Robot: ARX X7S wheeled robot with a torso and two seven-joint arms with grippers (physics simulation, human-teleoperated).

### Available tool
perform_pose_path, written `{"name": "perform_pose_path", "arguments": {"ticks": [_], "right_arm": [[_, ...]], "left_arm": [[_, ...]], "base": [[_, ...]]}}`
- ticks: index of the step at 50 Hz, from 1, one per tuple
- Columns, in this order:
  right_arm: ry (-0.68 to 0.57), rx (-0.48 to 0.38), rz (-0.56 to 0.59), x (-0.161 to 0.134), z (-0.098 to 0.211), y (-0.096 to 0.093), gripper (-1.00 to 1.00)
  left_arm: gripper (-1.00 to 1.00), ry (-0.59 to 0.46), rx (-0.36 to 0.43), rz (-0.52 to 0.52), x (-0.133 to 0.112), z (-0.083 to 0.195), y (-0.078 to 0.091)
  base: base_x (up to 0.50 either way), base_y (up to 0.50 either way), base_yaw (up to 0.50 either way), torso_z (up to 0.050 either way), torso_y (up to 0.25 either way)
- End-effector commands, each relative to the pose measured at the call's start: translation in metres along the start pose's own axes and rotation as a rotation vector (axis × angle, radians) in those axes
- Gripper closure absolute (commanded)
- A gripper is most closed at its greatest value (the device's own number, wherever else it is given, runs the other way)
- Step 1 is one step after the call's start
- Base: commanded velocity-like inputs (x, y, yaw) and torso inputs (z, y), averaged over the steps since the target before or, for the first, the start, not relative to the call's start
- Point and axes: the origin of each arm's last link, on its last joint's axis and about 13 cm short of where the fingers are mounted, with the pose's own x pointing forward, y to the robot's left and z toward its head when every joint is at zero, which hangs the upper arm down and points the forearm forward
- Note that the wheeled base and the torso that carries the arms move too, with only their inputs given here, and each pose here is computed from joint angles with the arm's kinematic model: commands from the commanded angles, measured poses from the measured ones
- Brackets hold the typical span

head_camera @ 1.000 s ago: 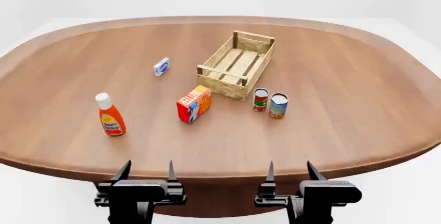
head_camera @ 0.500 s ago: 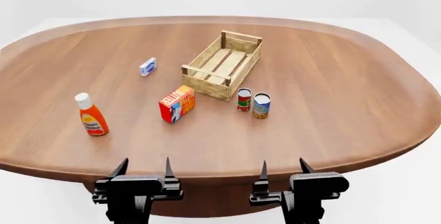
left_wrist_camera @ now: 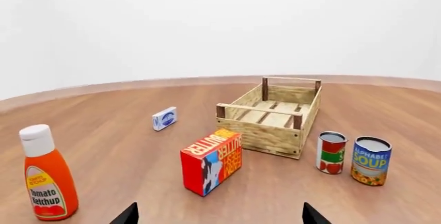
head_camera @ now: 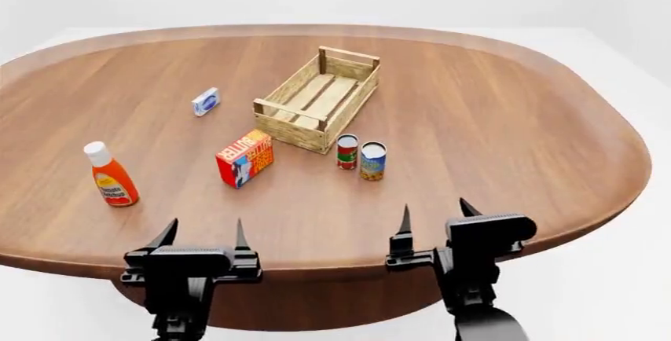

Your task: Pick up the ketchup, and put it in the wooden tray.

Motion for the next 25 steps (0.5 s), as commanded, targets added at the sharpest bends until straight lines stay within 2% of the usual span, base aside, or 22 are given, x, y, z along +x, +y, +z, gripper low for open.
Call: {"name": "perform_pose_path", "arguments": {"ticks": [1,5,17,25], "right_arm": [[-0.024,-0.006,0.013,0.008,0.013,-0.006,-1.0],[-0.029,-0.013,0.022,0.008,0.016,-0.007,-1.0],[-0.048,-0.047,0.044,0.014,0.026,-0.012,-1.0],[-0.05,-0.063,0.063,0.02,0.03,-0.012,-1.0]], "left_arm": [[-1.0,-0.015,0.02,0.008,0.006,0.003,0.007],[-1.0,-0.016,0.023,0.008,0.007,0.004,0.008],[-1.0,-0.02,0.054,0.016,0.009,0.004,0.011],[-1.0,-0.042,0.102,0.036,0.013,0.008,0.019]], "base": [[0.0,0.0,0.0,0.0,0.0],[0.0,0.0,0.07,0.0,0.0],[0.1,0.0,0.5,0.0,0.0],[0.12,0.01,0.5,0.0,0.0]]}}
